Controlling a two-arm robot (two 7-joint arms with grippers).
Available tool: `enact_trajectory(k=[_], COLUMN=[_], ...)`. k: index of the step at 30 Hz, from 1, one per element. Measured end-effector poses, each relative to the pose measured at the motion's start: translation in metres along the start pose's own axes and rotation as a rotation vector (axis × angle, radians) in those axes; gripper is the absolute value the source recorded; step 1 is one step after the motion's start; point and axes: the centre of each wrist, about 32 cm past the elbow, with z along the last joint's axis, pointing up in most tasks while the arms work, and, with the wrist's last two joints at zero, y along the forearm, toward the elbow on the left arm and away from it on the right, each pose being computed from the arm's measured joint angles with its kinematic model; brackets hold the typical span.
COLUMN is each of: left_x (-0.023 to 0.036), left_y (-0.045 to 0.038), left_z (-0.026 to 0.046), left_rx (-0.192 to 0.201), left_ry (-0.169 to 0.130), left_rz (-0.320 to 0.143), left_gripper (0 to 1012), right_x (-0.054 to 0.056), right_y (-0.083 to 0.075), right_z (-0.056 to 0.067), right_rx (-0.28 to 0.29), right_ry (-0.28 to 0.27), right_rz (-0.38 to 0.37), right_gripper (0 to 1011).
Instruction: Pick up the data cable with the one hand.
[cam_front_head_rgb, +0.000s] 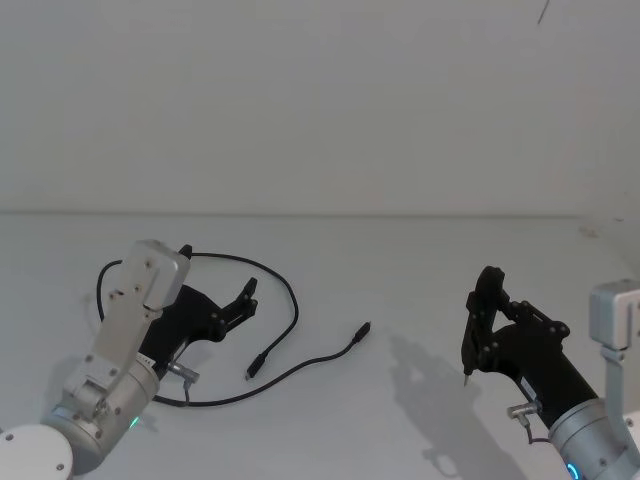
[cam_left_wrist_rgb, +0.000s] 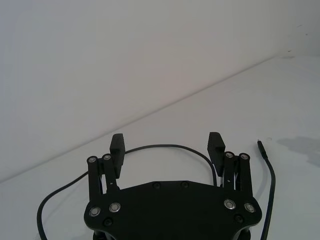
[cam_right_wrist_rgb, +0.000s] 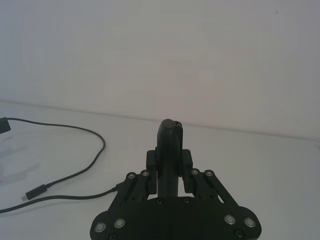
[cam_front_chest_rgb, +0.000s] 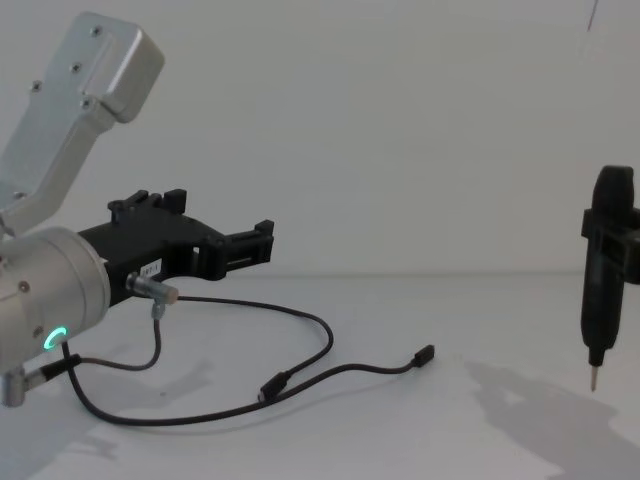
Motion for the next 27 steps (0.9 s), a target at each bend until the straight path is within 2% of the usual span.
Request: enact_trajectory(k=[20,27], left_x=[0.0003,0.0054], left_y=[0.0,0.0017], left_z=[-0.0002,-0.0026], left_rx=[-0.003,-0.019], left_ry=[0.0,0.015], left_rz=[-0.001,-0.037], left_gripper=[1001,1001], right_x=[0.0,0.0], right_y=[0.0,0.0], right_z=[0.0,0.0], right_rx=[0.0,0.0], right_ry=[0.0,0.0], right_rz=[0.0,0.0], right_gripper=[279,279])
